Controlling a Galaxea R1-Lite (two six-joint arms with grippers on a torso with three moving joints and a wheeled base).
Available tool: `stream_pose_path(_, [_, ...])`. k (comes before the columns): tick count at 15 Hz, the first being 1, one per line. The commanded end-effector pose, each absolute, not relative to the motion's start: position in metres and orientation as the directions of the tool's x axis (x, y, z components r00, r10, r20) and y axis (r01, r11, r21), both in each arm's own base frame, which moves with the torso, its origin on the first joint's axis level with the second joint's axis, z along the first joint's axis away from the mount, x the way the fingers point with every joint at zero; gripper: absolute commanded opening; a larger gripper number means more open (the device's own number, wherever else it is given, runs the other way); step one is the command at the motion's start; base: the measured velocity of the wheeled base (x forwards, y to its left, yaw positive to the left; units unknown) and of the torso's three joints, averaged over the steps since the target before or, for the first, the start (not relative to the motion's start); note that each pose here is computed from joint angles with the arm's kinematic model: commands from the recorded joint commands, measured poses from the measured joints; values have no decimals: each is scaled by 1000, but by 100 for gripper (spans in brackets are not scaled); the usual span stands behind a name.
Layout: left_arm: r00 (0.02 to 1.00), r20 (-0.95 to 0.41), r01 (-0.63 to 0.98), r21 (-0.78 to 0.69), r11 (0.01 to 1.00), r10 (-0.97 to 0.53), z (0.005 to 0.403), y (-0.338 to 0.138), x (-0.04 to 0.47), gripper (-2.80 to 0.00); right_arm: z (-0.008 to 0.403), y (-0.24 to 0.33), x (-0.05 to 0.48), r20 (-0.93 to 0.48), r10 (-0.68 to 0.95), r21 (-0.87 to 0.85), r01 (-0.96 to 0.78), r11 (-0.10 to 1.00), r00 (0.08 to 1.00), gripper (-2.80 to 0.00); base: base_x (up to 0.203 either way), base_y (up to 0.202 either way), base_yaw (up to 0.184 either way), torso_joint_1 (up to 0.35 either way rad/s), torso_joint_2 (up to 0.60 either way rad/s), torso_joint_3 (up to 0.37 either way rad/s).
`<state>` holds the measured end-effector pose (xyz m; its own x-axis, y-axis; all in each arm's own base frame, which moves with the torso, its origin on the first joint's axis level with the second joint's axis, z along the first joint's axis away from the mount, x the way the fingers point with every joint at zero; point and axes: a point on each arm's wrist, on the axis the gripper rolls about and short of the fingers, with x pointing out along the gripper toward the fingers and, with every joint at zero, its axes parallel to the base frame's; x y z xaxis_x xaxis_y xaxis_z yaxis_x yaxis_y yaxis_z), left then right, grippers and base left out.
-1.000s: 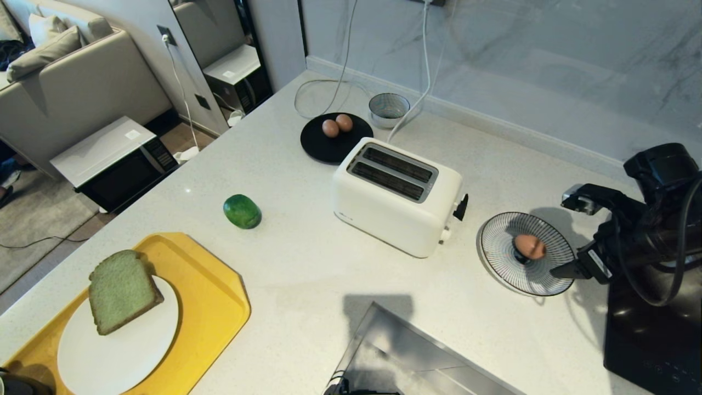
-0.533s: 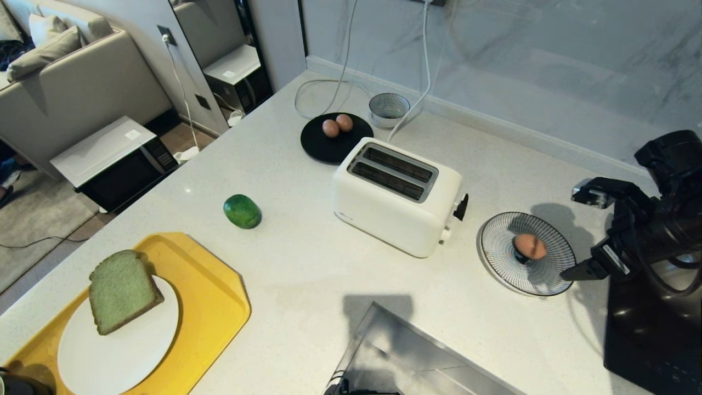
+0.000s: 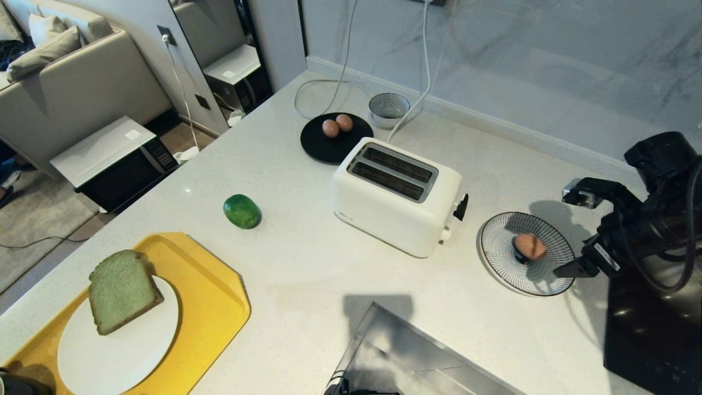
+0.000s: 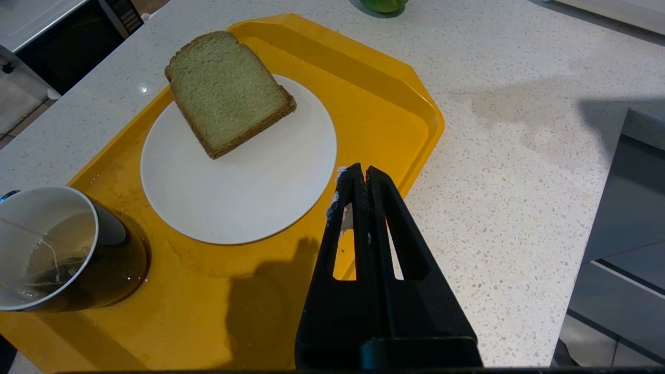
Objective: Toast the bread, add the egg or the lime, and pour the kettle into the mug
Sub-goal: Pick up the egg
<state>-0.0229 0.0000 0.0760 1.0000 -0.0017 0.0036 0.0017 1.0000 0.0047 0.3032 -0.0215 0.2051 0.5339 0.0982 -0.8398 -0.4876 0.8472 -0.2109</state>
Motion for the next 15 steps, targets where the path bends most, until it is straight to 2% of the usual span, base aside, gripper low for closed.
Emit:
stream_pose_path(1, [1000, 2, 2, 5, 1000, -2, 76, 0, -23, -280, 196, -22, 311, -847, 102, -206, -498, 843, 522, 0, 0, 0, 0, 0, 0, 0])
stream_pose_path(15, [1000, 3, 2, 6, 1000, -2, 76, 0, -23, -280, 176, -23, 357, -827, 136, -228, -546, 806, 546, 0, 0, 0, 0, 0, 0, 0])
